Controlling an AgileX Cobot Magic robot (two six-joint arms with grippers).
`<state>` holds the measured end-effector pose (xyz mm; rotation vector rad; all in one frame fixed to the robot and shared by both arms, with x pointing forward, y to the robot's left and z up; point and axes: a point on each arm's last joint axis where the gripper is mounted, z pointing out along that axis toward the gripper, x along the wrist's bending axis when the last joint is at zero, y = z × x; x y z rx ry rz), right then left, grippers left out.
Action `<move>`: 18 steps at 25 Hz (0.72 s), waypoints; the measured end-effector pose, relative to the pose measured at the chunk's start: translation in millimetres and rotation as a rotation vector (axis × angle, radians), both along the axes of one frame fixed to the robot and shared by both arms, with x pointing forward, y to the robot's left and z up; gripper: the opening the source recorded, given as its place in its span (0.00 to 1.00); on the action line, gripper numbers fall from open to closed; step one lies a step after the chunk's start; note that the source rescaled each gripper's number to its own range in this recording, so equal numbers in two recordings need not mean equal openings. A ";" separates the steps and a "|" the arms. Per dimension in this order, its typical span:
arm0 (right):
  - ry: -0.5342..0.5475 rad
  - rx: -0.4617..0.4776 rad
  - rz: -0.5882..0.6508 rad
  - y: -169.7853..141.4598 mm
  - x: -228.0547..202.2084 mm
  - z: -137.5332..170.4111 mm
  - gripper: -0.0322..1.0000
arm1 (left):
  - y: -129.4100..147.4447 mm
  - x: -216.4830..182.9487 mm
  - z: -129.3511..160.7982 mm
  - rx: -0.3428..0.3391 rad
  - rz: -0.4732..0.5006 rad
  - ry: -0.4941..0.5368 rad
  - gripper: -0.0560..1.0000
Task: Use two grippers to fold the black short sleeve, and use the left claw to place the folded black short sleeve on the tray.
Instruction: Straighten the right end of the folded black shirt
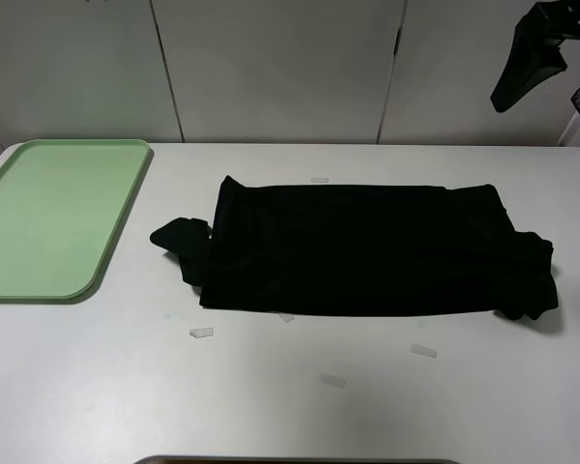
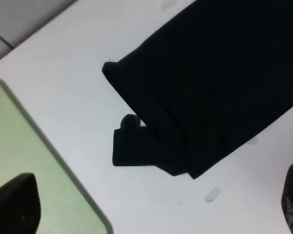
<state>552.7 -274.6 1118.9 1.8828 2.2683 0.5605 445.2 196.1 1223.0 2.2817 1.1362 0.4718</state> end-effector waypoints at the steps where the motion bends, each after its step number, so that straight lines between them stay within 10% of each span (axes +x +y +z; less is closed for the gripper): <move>1: 0.001 0.001 0.000 0.1 -0.1 0.0 1.00 | 5.6 -11.6 0.8 -0.007 0.003 -0.008 0.98; 18: 0.002 0.004 -0.002 0.3 -0.1 0.0 1.00 | 106.5 -204.2 -100.1 -0.159 0.165 -0.187 0.98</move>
